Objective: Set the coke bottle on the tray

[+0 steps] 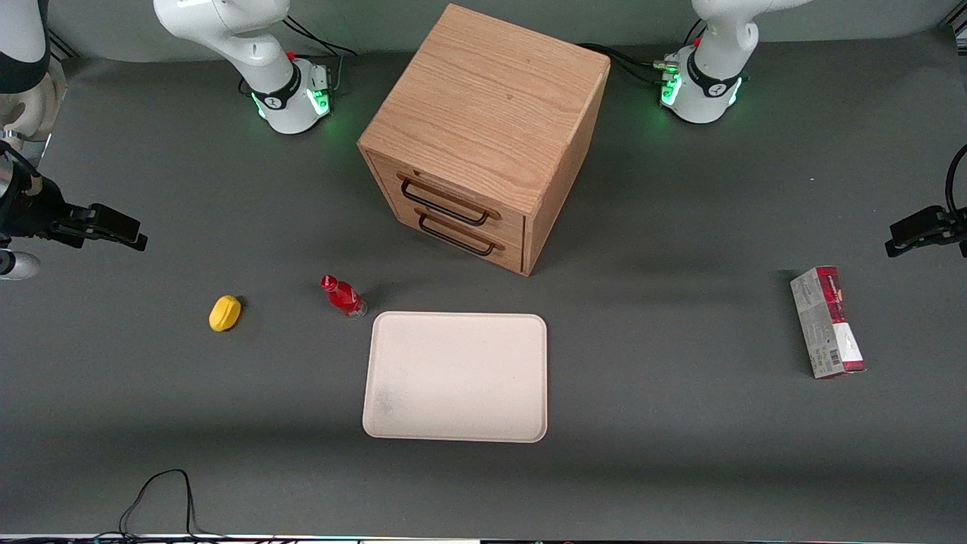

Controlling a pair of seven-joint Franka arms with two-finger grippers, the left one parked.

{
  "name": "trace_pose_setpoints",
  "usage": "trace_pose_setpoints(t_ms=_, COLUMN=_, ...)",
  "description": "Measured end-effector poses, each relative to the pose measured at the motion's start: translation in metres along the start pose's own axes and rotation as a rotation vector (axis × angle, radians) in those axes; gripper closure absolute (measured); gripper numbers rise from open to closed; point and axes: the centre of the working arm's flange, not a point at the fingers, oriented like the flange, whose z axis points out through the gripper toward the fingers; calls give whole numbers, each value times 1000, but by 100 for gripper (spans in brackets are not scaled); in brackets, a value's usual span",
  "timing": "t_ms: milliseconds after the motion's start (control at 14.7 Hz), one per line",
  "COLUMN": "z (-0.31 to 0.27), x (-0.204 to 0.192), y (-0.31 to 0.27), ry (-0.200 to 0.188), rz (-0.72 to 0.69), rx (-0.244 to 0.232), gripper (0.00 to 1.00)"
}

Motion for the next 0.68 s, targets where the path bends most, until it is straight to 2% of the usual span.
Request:
trace_pose_setpoints(t_ms=408, z=2, x=-1, y=-6, ry=-5, rz=-11, rx=-1, gripper=0)
trace_pose_setpoints(t_ms=680, z=23, x=-3, y=-39, ry=-37, rz=-52, rx=16, gripper=0)
